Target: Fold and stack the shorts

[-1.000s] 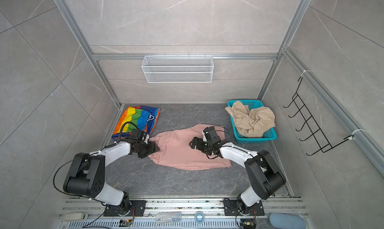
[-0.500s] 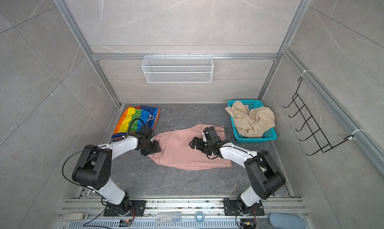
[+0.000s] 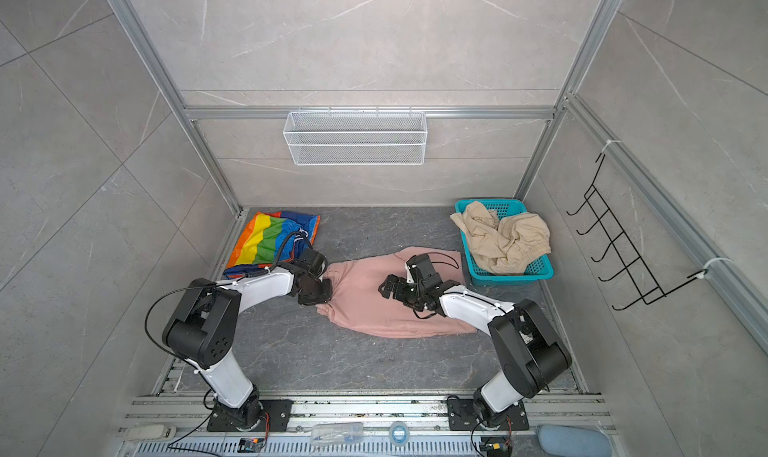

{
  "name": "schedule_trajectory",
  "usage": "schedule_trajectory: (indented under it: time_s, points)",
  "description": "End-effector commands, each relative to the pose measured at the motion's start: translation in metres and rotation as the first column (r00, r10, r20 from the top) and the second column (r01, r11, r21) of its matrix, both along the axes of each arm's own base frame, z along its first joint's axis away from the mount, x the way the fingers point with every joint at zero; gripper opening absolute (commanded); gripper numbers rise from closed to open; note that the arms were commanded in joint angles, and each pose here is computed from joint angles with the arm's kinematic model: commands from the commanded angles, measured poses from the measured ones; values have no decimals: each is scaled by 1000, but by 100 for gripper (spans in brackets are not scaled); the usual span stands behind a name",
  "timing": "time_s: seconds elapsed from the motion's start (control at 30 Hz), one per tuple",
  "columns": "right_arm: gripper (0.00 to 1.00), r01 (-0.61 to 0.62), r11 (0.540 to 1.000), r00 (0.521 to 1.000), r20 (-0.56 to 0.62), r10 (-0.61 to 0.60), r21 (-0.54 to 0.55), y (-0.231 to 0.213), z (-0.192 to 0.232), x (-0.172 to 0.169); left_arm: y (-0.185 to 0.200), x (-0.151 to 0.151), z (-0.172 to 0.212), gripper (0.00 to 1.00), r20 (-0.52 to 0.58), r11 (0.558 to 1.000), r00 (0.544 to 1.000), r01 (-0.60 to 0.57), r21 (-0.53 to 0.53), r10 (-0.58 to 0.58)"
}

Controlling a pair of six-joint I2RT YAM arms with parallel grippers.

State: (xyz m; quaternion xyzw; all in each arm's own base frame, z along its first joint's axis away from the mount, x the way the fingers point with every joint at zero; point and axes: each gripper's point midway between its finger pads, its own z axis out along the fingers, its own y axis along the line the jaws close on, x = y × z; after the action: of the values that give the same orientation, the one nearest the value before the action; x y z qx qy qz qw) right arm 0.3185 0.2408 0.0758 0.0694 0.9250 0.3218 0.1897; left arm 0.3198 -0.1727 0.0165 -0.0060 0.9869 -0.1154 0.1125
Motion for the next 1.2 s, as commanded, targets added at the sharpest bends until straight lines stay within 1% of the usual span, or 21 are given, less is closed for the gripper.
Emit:
schedule_trajectory:
  time_s: [0.0,0.17,0.3,0.43,0.53,0.7,0.8,0.93,1.03,1.17]
  points:
    - [100,1,1000,1000,1,-1,-4,-1,-4,-1,16,-47,-38,0,-178,994,984,11,106,8]
    - [100,1,1000,1000,1,-1,-8,-2,-4,-2,4,-41,-18,0,-131,998,991,11,54,-4]
    - [100,2,1000,1000,7,-2,-16,-3,-4,-2,5,-32,16,0,-65,999,998,10,48,-7]
    - [100,4,1000,1000,7,-4,-15,-3,-4,-1,6,-24,47,0,-13,998,1000,17,59,-16]
    - [100,6,1000,1000,5,-6,-10,-2,-6,0,7,-20,61,0,9,997,1000,21,69,-21]
    - [100,11,1000,1000,15,-11,-13,-1,-3,6,18,-14,79,0,35,990,999,17,140,-22]
    - [100,29,999,999,36,-30,18,6,10,19,21,-9,91,0,59,987,998,17,159,-27]
    - [100,76,991,994,70,-84,110,23,27,45,18,-4,101,0,77,988,996,21,153,-33]
    - [100,95,984,991,80,-108,150,38,28,71,19,-2,104,0,89,987,996,18,161,-33]
    - [100,102,977,991,67,-116,185,60,20,103,22,1,105,0,105,986,994,5,164,-22]
